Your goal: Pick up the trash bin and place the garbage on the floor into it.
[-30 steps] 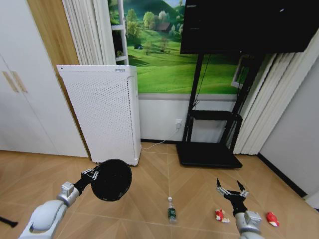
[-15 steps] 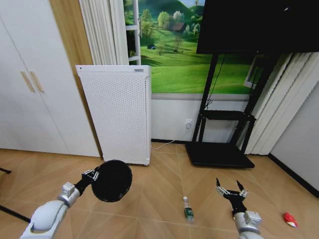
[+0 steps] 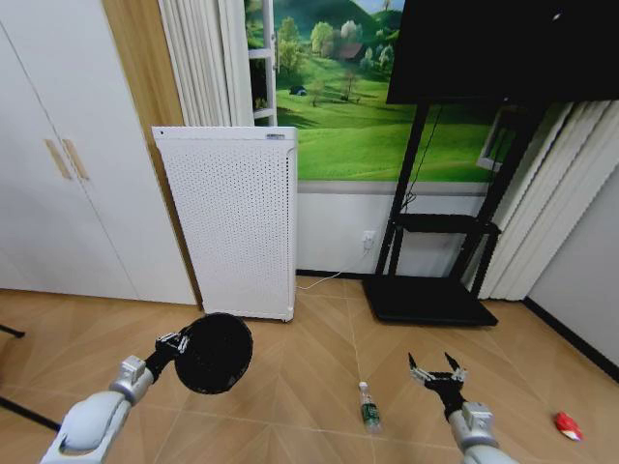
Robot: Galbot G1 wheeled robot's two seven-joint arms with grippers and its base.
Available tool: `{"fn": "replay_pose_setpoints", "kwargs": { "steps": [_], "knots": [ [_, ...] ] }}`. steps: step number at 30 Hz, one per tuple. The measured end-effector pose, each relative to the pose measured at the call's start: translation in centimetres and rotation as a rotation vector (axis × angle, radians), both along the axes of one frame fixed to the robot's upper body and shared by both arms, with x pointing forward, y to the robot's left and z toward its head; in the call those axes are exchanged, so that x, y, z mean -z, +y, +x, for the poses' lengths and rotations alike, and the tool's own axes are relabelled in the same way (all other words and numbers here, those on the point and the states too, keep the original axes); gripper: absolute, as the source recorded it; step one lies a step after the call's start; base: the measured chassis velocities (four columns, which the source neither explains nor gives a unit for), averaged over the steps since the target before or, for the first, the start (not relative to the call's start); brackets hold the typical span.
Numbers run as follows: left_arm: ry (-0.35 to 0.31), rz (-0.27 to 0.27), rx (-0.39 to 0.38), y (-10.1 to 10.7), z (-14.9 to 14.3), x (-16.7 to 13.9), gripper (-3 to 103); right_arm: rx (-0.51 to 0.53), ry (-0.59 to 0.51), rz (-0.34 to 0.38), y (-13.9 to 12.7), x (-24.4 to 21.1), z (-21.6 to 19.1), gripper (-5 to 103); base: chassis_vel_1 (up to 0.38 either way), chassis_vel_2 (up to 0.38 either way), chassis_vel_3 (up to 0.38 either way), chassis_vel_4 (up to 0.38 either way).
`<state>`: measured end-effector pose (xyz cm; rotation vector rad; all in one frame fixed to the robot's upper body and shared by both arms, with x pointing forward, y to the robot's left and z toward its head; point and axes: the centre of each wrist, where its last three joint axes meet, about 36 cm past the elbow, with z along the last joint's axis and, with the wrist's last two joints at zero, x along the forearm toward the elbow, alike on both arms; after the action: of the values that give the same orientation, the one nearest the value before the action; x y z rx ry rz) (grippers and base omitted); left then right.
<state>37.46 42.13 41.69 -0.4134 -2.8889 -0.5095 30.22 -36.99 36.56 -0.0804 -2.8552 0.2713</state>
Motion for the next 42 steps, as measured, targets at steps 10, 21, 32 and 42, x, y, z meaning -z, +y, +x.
{"fn": "replay_pose_setpoints", "kwargs": {
  "steps": [10,21,32,42],
  "knots": [
    [0.018,-0.03,-0.034,-0.8,0.1,1.3,7,-0.047,0.155,0.049,0.8,2.5,2.6,100,0.0,0.0,0.0,0.0],
    [0.041,-0.048,-0.031,-1.6,0.9,2.5,7,-0.07,0.369,0.041,3.1,11.1,2.0,100,0.0,0.0,0.0,0.0],
    [0.06,-0.054,0.0,-2.8,1.8,3.7,7,-0.074,0.445,0.035,4.8,15.1,3.3,100,0.0,0.0,0.0,0.0],
    [0.061,-0.055,0.038,-4.6,1.9,3.9,7,-0.058,0.487,0.018,8.0,16.9,6.0,100,0.0,0.0,0.0,0.0]
  ]
}}
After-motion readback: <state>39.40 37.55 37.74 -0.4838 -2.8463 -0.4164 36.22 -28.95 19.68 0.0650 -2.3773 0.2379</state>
